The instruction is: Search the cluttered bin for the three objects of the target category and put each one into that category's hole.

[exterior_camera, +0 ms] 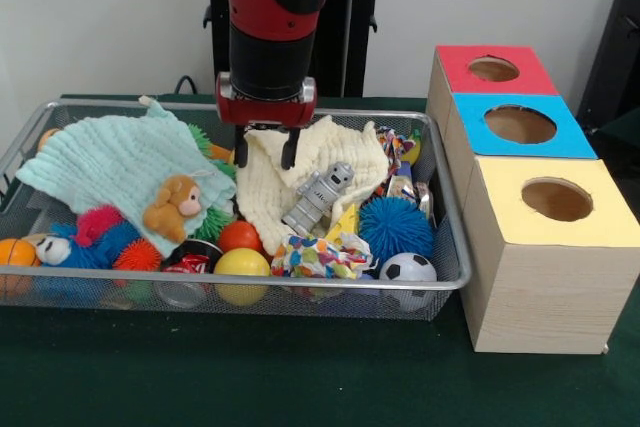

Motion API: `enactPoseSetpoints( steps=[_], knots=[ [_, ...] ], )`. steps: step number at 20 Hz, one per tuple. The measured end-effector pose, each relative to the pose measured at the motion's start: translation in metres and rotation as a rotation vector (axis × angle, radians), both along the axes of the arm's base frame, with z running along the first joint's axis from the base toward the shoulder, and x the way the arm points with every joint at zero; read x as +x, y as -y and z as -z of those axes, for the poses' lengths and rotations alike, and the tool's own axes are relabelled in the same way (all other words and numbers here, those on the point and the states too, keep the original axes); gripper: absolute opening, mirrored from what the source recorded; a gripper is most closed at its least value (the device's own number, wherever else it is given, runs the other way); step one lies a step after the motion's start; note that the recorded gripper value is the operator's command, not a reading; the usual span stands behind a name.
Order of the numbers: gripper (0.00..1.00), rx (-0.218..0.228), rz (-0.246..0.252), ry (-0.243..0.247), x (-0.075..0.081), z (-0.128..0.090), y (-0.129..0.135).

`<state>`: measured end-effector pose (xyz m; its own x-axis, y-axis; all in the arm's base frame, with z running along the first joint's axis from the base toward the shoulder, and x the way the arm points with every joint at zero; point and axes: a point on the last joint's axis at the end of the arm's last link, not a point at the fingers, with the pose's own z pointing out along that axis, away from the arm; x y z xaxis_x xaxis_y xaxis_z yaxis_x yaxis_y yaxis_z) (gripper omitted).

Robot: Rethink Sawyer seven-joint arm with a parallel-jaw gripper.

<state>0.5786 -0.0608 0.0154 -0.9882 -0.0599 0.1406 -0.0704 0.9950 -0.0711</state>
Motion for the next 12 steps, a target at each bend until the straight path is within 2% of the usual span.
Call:
enactPoseSetpoints(
  steps=[5, 12],
  knots=[
    [1.00, -0.006, 0.000, -0.019, -0.006, 0.011, 0.006],
    [1.00, -0.006, -0.003, -0.022, -0.003, 0.020, 0.008]
  ],
)
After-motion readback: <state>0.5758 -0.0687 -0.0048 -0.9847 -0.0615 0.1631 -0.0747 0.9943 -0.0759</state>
